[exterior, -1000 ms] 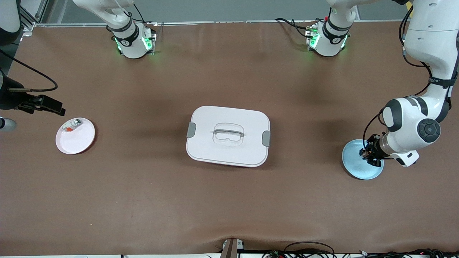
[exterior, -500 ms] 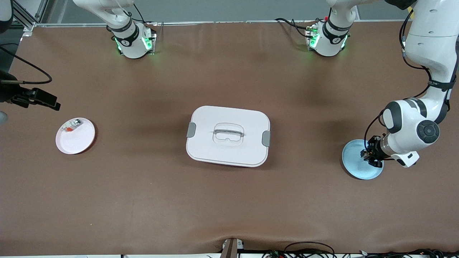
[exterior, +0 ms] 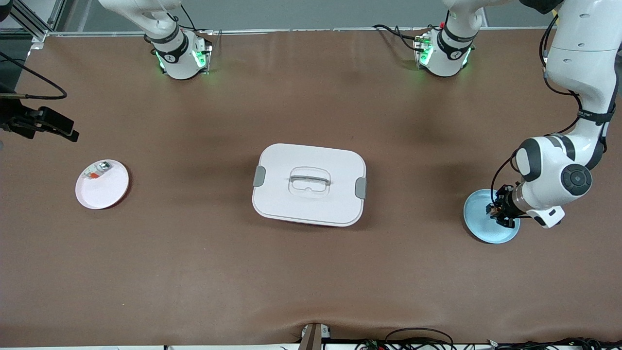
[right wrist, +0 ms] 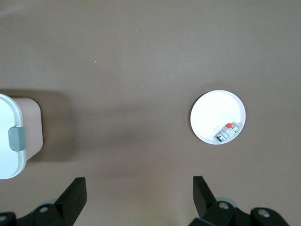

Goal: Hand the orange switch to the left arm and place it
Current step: 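Lower the switch onto the light-blue plate and open the left gripper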

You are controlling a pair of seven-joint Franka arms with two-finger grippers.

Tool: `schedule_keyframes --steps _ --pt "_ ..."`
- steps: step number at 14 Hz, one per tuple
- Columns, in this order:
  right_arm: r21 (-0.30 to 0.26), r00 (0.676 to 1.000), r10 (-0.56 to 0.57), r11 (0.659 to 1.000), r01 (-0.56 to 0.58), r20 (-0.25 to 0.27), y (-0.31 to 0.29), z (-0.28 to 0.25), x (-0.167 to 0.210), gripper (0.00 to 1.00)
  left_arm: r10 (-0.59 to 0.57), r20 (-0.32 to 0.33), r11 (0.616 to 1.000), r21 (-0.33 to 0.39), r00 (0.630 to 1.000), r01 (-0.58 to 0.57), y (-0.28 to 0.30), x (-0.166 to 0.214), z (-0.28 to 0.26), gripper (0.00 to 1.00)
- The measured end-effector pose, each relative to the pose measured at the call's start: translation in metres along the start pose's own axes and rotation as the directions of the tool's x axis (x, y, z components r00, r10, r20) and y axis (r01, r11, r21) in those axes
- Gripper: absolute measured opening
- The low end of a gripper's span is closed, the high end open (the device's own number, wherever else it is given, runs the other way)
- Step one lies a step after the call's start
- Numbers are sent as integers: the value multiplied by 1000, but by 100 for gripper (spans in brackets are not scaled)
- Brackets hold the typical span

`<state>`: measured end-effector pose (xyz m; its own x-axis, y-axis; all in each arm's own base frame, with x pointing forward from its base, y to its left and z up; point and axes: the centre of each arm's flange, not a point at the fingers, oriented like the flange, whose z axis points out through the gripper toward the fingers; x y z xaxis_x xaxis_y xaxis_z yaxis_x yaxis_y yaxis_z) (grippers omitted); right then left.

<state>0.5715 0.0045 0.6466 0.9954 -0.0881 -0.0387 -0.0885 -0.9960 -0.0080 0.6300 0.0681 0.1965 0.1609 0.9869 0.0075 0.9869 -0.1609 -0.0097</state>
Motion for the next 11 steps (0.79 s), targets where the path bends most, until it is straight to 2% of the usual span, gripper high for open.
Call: schedule_keyframes --steps 1,2,8,11 --pt "0 1000 -1 1000 1 0 0 0 0 100 0 1 1000 2 1000 0 0 0 1 35" --pt "0 1000 -1 1000 1 0 -1 0 0 100 0 1 1000 2 1000 0 0 0 2 40" --pt "-1 1000 -10 1000 10 10 -5 0 -2 100 5 -5 1000 -31 1000 -5 11 -1 -11 99" --pt "-1 1000 -16 1000 16 15 -9 -5 -8 100 9 -10 998 -60 1000 -10 18 -3 -27 100"
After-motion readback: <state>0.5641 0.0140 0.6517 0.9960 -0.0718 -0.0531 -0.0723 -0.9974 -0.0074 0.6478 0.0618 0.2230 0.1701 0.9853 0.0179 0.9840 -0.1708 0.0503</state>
